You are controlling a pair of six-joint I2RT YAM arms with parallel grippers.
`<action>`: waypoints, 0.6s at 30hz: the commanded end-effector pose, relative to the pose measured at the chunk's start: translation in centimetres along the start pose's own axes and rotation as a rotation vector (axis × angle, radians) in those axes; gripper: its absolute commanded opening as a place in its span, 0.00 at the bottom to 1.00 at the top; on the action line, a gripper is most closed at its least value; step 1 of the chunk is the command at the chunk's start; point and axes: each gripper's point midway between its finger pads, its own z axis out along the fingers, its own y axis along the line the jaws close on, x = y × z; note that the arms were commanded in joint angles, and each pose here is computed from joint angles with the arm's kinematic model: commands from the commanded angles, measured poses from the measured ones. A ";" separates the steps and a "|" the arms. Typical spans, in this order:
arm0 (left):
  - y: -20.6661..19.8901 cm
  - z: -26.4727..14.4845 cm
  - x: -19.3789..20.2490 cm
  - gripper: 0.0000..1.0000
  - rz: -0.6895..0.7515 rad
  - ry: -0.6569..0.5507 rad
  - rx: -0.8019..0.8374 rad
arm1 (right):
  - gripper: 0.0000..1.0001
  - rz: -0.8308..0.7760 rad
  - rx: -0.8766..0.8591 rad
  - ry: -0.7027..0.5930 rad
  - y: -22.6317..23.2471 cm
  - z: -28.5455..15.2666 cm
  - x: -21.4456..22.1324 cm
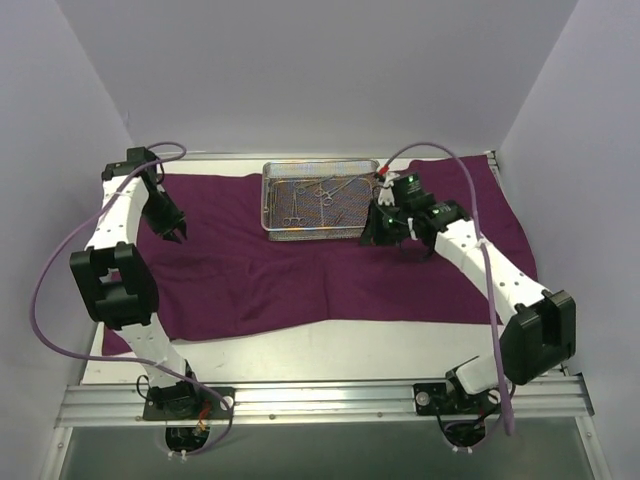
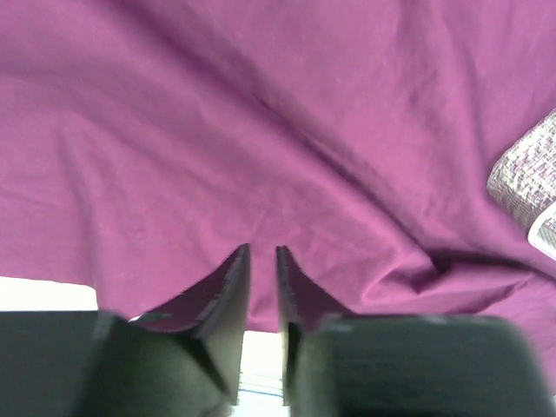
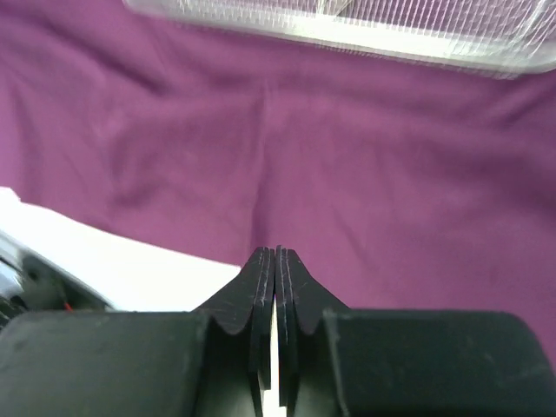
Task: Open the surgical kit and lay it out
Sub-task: Smooth out the surgical kit at the center of the board.
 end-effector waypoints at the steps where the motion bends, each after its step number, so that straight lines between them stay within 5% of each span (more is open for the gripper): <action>1: -1.3 -1.7 0.4 0.24 0.033 -0.061 0.070 | 0.00 0.034 0.002 0.096 -1.2 2.8 4.2; 9: 1.1 -1.1 6.8 0.03 -0.001 0.030 0.079 | 0.00 0.011 0.068 0.215 -2.7 9.3 9.6; 18: 3.2 4.4 13.3 0.02 -0.104 0.254 0.013 | 0.00 0.014 0.183 0.272 -5.2 12.8 14.0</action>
